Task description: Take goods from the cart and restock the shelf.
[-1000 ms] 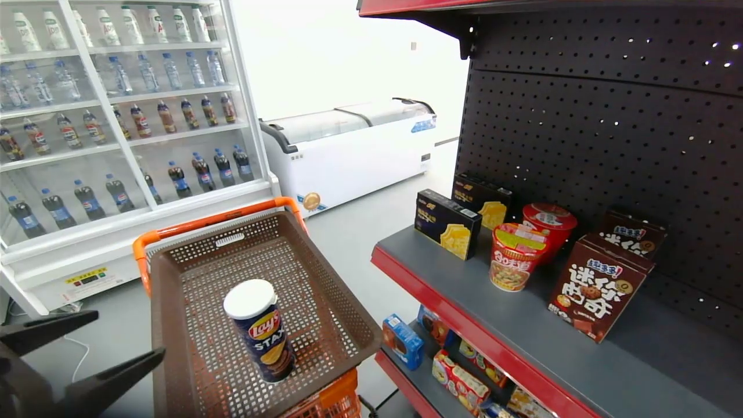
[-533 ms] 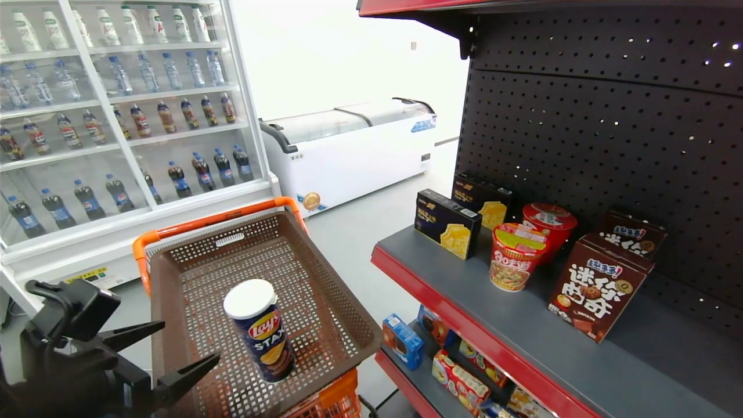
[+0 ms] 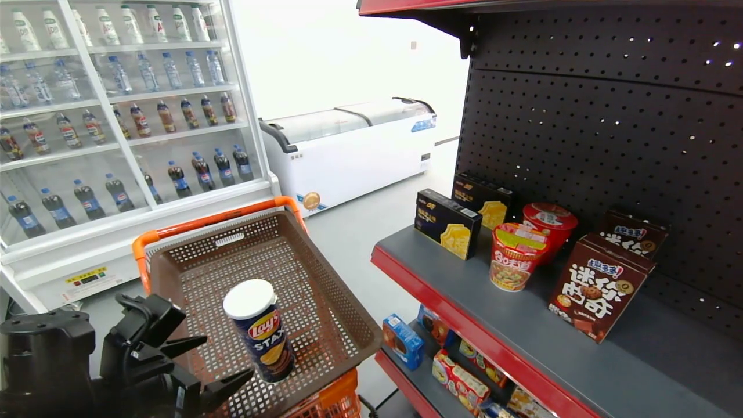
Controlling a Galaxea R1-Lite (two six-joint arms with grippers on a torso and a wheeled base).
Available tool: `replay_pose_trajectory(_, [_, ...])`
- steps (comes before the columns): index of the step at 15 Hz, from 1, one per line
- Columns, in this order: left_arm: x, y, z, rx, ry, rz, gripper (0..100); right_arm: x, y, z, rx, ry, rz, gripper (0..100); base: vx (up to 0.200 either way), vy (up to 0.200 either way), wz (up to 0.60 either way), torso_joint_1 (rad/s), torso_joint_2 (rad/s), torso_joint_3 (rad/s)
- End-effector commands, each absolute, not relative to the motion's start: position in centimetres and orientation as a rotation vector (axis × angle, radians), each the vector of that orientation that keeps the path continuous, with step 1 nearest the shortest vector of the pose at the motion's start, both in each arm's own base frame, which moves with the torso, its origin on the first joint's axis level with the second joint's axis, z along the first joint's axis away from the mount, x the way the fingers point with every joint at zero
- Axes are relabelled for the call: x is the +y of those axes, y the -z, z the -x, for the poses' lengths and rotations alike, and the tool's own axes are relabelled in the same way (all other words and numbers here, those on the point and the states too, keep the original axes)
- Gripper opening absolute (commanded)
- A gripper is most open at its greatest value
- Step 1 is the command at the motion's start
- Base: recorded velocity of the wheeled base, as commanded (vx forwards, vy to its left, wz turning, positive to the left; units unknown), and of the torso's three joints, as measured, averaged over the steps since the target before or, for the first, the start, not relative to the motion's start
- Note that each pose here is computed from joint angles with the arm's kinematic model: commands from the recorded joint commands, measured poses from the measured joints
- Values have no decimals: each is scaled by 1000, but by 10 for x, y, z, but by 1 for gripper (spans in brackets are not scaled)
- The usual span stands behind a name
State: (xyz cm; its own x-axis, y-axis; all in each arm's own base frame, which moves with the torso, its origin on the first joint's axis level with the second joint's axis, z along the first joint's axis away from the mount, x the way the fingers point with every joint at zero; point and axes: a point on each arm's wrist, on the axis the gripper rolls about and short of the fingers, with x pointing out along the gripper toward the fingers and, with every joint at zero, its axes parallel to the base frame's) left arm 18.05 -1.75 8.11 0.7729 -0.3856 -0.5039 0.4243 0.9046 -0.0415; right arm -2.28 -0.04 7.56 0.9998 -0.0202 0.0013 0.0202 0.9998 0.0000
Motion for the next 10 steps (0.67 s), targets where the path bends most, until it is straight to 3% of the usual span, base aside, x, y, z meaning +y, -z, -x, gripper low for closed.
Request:
replay_pose_trajectory(1, [-18, -70, -186, 588, 441, -67, 100, 0, -76, 23, -2, 20, 0, 100, 0, 0, 0, 0, 0, 0])
replay_pose_trajectory(4, [-19, -56, -206, 596, 442, -64, 100, 0, -76, 23, -2, 20, 0, 100, 0, 0, 0, 0, 0, 0])
replay_pose_trajectory(10, [-31, -42, -253, 520, 474, -89, 100, 0, -76, 23, -2, 20, 2, 100, 0, 0, 0, 0, 0, 0])
